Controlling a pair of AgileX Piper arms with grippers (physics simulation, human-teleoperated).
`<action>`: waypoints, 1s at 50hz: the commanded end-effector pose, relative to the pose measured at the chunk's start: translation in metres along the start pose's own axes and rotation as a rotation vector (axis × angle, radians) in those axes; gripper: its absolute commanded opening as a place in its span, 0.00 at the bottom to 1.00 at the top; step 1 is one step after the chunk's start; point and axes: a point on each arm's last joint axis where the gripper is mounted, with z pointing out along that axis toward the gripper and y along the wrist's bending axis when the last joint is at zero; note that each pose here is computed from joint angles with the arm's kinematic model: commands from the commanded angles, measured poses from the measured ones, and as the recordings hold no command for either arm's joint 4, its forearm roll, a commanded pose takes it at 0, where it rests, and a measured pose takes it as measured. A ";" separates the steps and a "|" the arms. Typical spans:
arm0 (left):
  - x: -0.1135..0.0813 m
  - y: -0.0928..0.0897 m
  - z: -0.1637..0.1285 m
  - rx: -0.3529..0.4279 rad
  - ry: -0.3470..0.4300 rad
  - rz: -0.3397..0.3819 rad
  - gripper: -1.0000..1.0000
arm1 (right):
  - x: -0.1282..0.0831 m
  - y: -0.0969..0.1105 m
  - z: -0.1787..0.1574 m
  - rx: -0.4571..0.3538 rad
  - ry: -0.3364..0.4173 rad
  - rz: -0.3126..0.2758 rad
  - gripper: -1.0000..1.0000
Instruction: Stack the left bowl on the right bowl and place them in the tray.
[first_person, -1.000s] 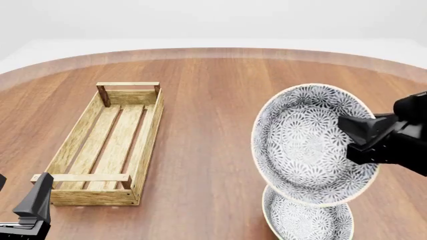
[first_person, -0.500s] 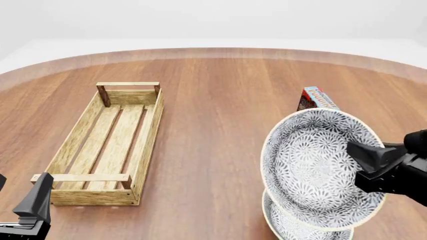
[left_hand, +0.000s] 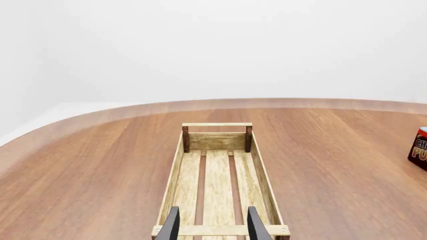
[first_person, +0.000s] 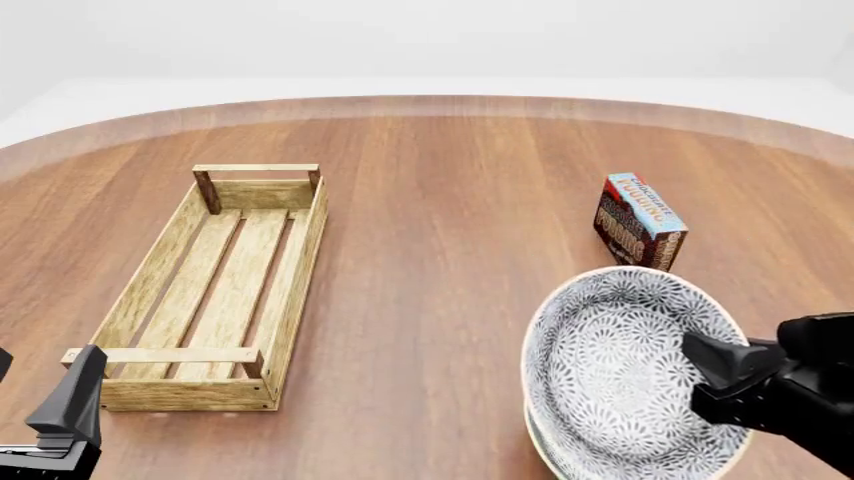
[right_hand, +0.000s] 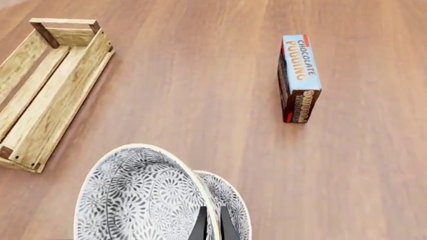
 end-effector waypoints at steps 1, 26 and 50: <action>0.000 0.000 0.000 0.000 0.000 0.000 1.00 | 0.016 -0.003 0.007 0.011 0.025 0.059 0.00; 0.000 0.000 0.000 0.000 0.000 0.000 1.00 | 0.044 -0.008 0.025 0.029 0.067 0.107 0.00; 0.000 0.000 0.000 0.000 0.000 0.000 1.00 | 0.059 -0.013 0.037 0.058 0.082 0.139 0.00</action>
